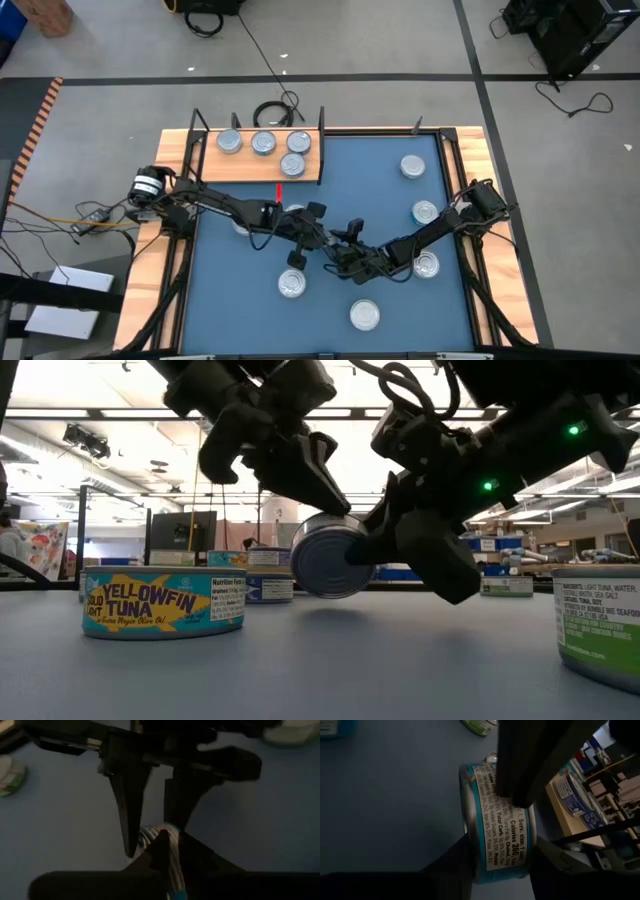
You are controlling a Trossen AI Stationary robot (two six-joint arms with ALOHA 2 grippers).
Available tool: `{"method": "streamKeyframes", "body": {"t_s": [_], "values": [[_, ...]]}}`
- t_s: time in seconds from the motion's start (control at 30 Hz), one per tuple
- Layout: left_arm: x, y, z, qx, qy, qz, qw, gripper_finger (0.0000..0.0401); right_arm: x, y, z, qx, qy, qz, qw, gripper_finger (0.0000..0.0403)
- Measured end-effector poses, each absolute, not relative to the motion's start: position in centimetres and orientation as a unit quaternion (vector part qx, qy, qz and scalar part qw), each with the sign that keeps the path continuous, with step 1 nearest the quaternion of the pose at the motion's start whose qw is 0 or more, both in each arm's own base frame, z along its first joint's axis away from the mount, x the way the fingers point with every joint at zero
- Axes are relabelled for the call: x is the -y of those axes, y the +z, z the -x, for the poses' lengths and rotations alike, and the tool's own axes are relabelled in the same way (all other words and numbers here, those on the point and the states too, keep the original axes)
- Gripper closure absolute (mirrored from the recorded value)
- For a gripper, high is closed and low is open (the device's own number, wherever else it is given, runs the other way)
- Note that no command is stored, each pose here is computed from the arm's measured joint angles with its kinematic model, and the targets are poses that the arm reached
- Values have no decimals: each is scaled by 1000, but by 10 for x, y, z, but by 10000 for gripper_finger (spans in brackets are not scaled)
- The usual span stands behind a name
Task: Stack canned seafood by type on shelf
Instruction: Stack the yellow blue tuna can on top of the other yellow blue tuna can on the shelf
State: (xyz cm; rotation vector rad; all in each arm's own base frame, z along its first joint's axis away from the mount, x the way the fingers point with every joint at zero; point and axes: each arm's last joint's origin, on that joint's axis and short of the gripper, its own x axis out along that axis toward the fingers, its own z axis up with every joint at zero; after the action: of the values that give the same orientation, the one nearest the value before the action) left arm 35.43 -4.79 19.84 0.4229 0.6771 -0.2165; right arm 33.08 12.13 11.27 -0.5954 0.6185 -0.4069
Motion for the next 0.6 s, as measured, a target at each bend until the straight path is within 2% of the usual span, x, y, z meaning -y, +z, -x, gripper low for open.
{"method": "streamKeyframes", "body": {"t_s": [0.33, 0.6], "values": [[58, 228, -328, -313, -70, -225, 920, 256, -122, 114, -331, -298, -192, 297, 887, 262], [50, 219, -283, -287, -53, -182, 939, 237, -121, 124, -331, -286, -190, 301, 890, 262]]}}
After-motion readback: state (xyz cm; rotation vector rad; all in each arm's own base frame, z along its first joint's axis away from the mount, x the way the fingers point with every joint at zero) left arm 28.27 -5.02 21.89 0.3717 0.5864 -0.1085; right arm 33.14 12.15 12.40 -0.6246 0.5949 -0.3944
